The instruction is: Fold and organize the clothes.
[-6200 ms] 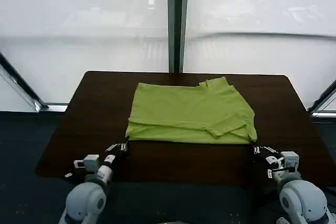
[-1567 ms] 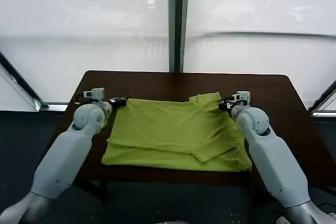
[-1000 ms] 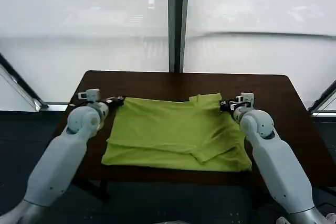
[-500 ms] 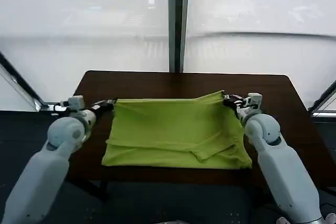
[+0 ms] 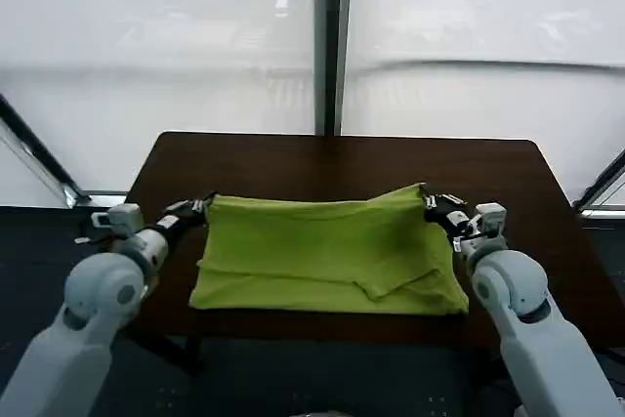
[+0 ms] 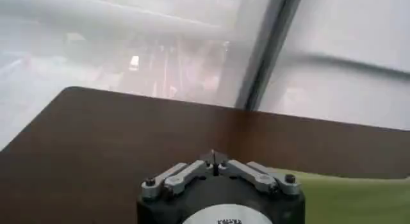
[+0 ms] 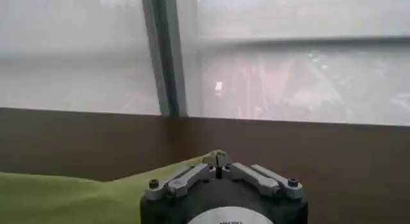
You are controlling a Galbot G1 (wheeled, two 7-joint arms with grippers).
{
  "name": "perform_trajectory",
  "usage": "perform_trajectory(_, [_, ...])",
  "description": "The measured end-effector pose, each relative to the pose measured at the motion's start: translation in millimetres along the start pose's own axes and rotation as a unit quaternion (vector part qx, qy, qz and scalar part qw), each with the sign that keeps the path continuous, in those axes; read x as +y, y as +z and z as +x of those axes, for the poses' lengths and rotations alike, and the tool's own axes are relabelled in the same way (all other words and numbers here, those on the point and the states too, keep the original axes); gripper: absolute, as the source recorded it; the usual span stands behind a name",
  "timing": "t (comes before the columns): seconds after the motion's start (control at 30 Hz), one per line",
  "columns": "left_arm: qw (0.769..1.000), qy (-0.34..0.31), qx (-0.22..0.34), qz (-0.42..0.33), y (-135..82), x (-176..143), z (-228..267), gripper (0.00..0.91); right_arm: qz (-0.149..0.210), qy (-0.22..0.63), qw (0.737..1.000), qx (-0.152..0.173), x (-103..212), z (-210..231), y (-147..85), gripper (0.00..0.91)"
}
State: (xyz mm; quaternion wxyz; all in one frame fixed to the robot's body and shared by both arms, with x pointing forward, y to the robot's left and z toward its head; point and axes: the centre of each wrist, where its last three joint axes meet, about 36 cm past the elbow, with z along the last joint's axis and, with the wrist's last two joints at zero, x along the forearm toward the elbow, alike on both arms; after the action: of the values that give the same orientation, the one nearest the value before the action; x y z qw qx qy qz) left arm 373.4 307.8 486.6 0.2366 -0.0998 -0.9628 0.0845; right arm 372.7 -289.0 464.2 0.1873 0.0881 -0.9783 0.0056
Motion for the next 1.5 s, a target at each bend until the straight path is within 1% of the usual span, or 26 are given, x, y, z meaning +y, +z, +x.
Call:
perform_trajectory(0.13, [1.0,-0.001,0.005,0.005,9.8,-0.8,12.0,0.078,0.005,-0.002,1.0,0.015,3.1,15.2,7.9,0.01])
perform_trajectory(0.27, [1.0,-0.006,0.011,0.012,19.2,0.1,23.2,0.078,0.01,-0.005,0.999,0.038,5.6,26.6,16.4,0.01])
perform_trajectory(0.47, [0.999,-0.017,0.027,0.016,35.0,-1.5,33.8,0.078,0.022,-0.006,0.996,0.088,7.2,34.7,31.6,0.01])
perform_trajectory(0.53, [0.999,-0.02,0.033,0.018,40.1,-1.7,35.5,0.078,0.025,-0.002,0.995,0.1,5.7,36.1,35.3,0.01])
perform_trajectory(0.77, [0.998,-0.034,0.049,0.019,52.7,1.7,43.1,0.078,0.025,-0.003,0.992,0.123,5.5,44.7,45.1,0.01])
perform_trajectory(0.8, [0.998,-0.035,0.05,0.02,54.1,2.4,44.4,0.088,0.025,-0.004,0.992,0.125,5.9,45.5,46.2,0.01])
perform_trajectory(0.83, [0.998,-0.037,0.052,0.02,55.8,2.8,45.5,0.263,0.024,-0.004,0.992,0.126,6.3,46.0,47.1,0.02])
perform_trajectory(0.87, [0.998,-0.038,0.054,0.019,57.6,3.0,46.3,0.878,0.023,-0.005,0.992,0.127,7.0,46.4,48.1,0.088])
perform_trajectory(0.9, [0.998,-0.038,0.056,0.018,59.2,2.9,47.0,0.878,0.022,-0.006,0.991,0.128,7.5,46.7,49.0,0.663])
perform_trajectory(0.93, [0.998,-0.037,0.057,0.018,60.5,2.8,47.3,0.878,0.022,-0.008,0.991,0.129,7.9,47.1,49.5,0.878])
perform_trajectory(1.03, [0.997,-0.039,0.063,0.017,65.0,2.2,47.9,0.878,0.021,-0.012,0.992,0.126,8.8,50.5,48.8,0.878])
perform_trajectory(1.2, [0.997,-0.04,0.069,0.011,67.2,-1.3,52.6,0.878,0.018,-0.023,0.994,0.105,7.2,57.1,41.9,0.878])
perform_trajectory(1.33, [0.997,-0.045,0.069,0.007,63.7,-3.0,56.6,0.878,0.012,-0.022,0.995,0.093,5.1,60.0,34.2,0.878])
perform_trajectory(1.5, [0.997,-0.052,0.061,-0.002,56.8,2.4,53.7,0.878,0.0,-0.002,0.997,0.073,-6.4,54.3,24.6,0.878])
